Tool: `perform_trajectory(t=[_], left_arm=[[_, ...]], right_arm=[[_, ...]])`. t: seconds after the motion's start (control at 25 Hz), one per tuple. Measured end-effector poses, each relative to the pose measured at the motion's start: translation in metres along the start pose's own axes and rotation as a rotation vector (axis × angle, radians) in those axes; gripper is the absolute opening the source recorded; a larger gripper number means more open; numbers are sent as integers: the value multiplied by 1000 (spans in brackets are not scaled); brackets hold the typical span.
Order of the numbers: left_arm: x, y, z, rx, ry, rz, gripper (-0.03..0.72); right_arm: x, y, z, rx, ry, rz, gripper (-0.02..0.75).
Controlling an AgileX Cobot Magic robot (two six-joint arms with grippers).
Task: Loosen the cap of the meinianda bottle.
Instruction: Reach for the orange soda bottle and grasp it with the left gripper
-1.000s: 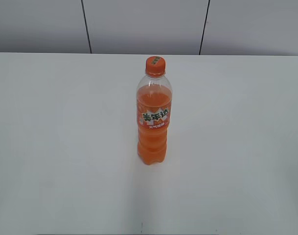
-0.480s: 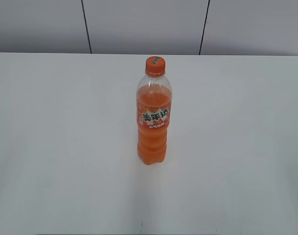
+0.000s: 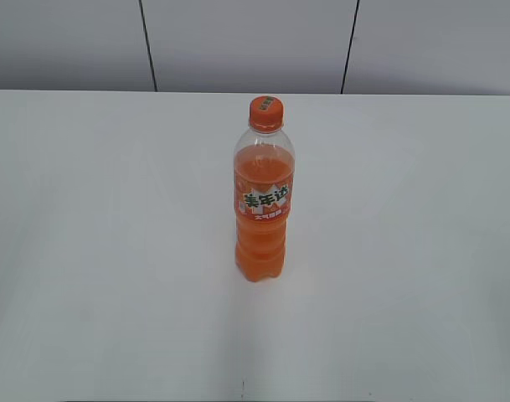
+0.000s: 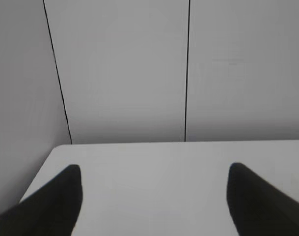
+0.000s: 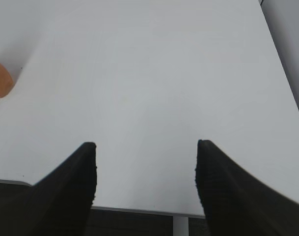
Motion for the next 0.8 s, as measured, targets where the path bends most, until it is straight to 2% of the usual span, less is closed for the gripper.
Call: perform_trajectory(t=[0.52, 0.8], left_arm=[[-11, -52, 1, -1, -1, -41, 510], [8, -89, -2, 13, -5, 72, 479]], right_arm=[[0, 0, 0, 0, 0, 0, 479], [0, 0, 0, 0, 0, 0, 479]])
Point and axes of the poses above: a point on each arm's last joint axis where the gripper is mounted, y pointing back along that axis away from the gripper, z along the wrist's bending axis when the last joint is at zero, x = y × z, the point moved 5 cm from there along -y, pointing out along that axis toward the gripper, and after that the axes turned 5 degrees about -y, right-handed, at the moved point
